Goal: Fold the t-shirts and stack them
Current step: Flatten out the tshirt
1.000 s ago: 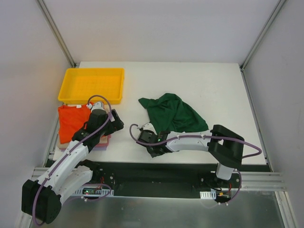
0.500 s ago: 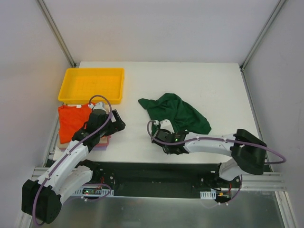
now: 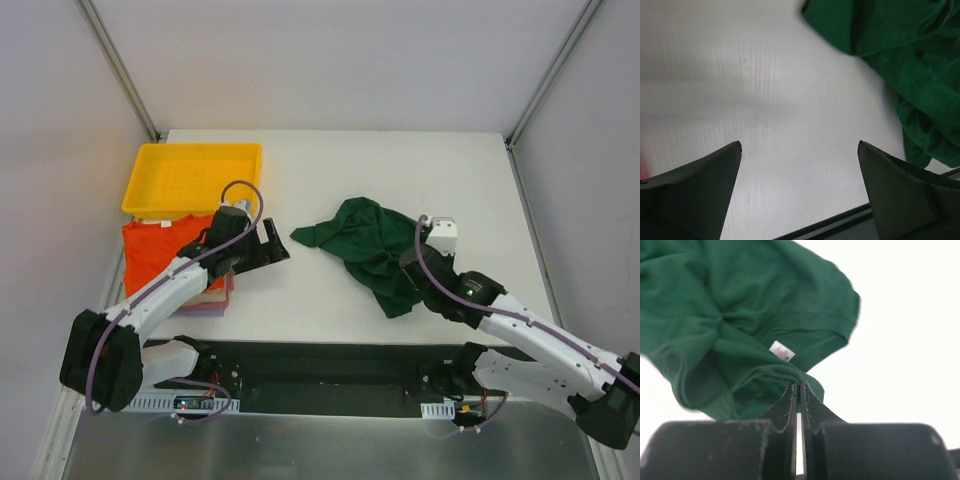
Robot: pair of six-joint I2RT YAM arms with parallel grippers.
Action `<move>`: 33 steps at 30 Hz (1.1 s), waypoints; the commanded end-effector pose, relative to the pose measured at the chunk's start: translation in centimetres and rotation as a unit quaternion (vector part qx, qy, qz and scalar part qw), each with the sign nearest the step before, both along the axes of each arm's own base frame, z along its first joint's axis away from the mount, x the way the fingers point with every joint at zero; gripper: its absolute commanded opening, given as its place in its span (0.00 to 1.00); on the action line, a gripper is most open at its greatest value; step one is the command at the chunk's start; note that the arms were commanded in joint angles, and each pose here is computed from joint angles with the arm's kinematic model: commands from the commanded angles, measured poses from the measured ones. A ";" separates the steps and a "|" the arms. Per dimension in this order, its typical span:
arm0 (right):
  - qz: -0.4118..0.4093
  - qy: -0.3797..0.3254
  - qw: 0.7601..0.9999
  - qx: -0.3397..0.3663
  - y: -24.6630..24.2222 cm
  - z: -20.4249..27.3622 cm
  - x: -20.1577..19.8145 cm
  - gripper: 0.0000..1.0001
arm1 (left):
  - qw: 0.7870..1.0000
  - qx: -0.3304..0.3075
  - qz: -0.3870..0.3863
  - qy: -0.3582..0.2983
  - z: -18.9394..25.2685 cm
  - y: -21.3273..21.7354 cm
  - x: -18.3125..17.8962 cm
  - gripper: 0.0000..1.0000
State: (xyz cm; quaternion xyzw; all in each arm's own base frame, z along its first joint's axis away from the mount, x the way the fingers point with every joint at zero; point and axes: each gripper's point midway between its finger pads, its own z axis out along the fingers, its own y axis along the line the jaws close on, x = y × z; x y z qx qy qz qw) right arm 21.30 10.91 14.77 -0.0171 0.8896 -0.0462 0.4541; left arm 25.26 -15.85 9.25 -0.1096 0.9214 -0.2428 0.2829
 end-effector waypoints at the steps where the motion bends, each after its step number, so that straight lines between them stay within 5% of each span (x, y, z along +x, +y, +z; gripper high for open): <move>1: -0.105 -0.020 0.994 -0.016 -6.4 0.4 -0.5 0.01 | 0.999 -0.013 -0.034 -0.016 1.8 -3.0 3.0 0.98; 8: -0.143 -0.027 0.989 0.007 -9.1 0.9 -0.8 0.00 | 0.989 0.031 -0.142 0.009 -1.5 -6.2 3.3 0.87; 16: -0.136 0.007 0.991 -0.007 -8.9 -0.5 -0.6 0.00 | 0.939 0.066 -0.337 -0.016 -3.4 -12.0 -2.0 0.81; 23: -0.124 0.009 0.992 0.001 -8.6 -0.8 -0.6 0.00 | 0.942 0.156 -0.298 -0.017 -5.2 -11.1 0.1 0.78; 33: -0.115 0.007 0.993 0.007 -8.4 -0.9 -0.7 0.00 | 0.916 0.164 -0.366 -0.014 -6.4 -13.8 -0.9 0.66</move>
